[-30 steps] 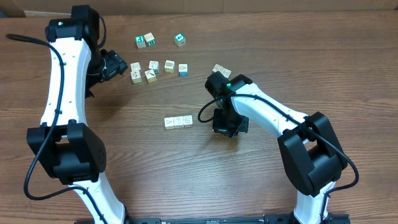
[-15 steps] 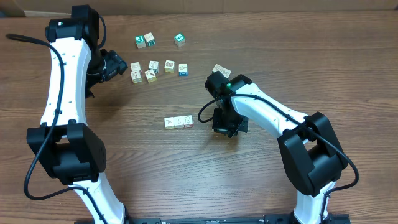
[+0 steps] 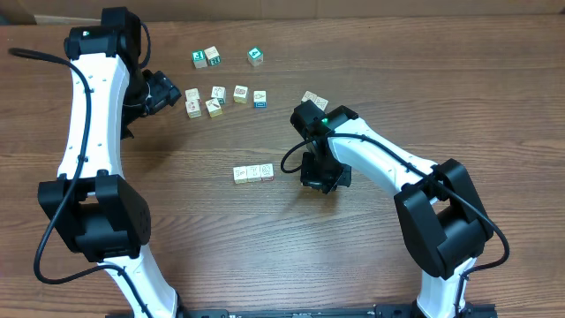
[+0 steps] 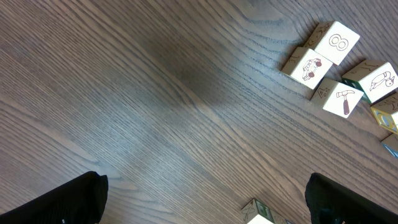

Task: Form a horizontal line

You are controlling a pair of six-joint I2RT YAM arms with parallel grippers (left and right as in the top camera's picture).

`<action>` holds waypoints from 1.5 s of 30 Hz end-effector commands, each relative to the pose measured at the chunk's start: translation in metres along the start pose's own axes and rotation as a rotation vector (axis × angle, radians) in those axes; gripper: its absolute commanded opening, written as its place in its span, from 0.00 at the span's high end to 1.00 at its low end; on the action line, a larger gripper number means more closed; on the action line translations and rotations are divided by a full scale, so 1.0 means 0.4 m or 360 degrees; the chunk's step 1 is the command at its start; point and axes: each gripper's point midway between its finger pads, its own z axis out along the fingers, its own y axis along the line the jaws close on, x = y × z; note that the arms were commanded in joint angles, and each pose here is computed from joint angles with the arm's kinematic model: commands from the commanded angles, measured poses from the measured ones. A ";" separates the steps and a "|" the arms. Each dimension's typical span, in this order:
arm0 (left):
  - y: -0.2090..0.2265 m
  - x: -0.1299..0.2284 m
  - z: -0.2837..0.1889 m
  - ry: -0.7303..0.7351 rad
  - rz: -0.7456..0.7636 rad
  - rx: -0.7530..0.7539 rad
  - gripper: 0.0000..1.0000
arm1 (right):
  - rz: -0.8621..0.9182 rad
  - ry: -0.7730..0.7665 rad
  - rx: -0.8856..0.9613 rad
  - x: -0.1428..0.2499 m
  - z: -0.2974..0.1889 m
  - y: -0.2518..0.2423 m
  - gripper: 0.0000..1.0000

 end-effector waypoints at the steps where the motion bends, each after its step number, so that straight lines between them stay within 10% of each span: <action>1: -0.004 0.008 0.011 0.0017 0.0021 -0.0018 0.00 | 0.0015 -0.0042 -0.0016 -0.006 -0.016 0.001 0.93; 45: -0.004 0.008 0.011 0.0017 0.0021 -0.0018 0.00 | 0.0011 -0.0086 -0.0053 -0.023 -0.017 0.015 0.90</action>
